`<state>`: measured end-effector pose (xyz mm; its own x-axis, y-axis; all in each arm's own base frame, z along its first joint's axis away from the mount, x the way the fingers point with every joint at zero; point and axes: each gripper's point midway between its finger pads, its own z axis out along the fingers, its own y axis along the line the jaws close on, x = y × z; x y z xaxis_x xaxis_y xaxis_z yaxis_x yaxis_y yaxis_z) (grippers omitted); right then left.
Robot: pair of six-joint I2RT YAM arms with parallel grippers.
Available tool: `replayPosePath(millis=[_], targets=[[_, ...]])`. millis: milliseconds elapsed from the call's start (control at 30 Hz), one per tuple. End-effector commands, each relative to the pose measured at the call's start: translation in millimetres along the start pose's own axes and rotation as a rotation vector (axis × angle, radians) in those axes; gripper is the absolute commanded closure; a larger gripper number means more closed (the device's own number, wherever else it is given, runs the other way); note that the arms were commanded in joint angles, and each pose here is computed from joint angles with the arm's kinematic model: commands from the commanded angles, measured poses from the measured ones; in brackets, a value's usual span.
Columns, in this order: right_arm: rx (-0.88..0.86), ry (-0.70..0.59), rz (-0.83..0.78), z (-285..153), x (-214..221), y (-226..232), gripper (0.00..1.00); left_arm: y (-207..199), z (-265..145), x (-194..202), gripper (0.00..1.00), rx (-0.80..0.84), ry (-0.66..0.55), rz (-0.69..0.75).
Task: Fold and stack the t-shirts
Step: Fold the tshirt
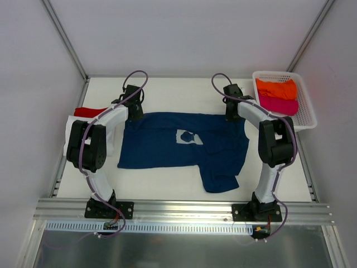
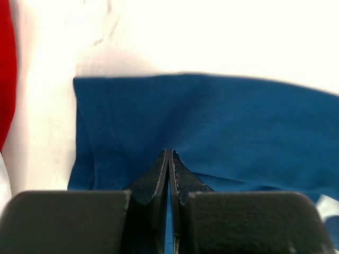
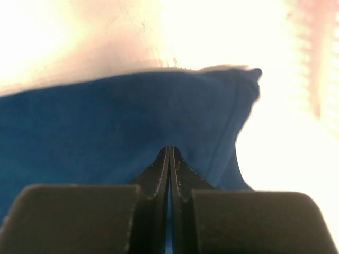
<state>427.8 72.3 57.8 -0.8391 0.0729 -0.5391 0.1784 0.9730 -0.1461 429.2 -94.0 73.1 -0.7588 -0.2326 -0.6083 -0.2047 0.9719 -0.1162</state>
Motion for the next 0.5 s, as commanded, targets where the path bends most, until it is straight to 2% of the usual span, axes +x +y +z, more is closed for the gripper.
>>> replayPosePath(millis=[0, 467], targets=[[-0.004, 0.052, -0.046, 6, -1, 0, 1.0, 6, 5, 7, 1.0, -0.033, 0.064, -0.027], [-0.078, 0.144, -0.02, 33, -5, 13, 0.99, 32, 41, 18, 0.97, -0.122, 0.206, -0.048]])
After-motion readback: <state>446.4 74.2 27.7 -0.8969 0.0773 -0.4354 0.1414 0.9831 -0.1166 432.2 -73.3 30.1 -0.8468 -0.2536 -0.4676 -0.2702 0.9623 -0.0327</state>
